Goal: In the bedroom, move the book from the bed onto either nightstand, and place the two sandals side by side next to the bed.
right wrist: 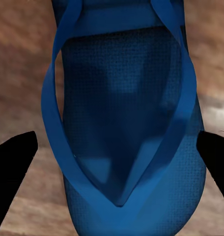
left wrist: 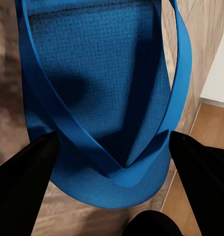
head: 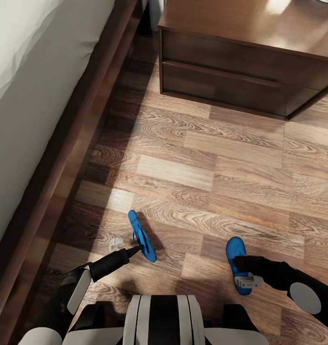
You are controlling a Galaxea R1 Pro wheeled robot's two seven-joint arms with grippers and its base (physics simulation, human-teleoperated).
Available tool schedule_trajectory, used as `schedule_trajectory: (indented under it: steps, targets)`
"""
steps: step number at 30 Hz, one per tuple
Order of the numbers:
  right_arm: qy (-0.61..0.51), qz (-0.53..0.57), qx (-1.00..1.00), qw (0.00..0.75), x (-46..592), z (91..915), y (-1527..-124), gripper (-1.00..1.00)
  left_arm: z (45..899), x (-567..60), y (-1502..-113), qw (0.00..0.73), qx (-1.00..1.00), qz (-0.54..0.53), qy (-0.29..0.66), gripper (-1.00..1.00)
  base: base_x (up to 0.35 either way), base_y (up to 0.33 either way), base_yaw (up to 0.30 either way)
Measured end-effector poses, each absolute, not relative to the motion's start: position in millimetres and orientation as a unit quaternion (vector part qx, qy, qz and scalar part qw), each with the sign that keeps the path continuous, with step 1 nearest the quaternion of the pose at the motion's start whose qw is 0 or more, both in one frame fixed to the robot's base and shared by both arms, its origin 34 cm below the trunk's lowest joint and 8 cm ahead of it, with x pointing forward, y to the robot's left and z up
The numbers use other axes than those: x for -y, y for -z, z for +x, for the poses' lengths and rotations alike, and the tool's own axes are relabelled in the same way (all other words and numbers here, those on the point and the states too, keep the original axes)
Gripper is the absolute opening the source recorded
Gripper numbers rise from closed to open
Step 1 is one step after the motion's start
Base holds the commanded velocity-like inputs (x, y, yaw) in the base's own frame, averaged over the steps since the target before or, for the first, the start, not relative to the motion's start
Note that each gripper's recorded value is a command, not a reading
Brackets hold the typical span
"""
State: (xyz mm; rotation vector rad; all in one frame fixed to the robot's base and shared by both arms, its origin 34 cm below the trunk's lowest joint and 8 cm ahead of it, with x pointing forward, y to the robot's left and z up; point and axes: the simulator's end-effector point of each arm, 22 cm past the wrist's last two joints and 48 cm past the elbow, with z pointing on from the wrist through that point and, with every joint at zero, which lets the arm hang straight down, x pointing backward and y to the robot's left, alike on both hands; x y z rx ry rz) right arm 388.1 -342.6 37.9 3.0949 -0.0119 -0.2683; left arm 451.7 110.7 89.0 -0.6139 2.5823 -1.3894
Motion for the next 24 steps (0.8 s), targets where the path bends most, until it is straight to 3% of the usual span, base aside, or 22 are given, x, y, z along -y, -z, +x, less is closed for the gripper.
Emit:
schedule_trajectory:
  steps: [24]
  targets:
    - [0.086, 0.996, 0.004, 0.017, 342.3, 388.0, -37.9, -1.0, 451.8, -110.7, -89.0, 0.073, -0.86, -0.204, 0.463, -1.0, 0.0, 0.0, 0.0]
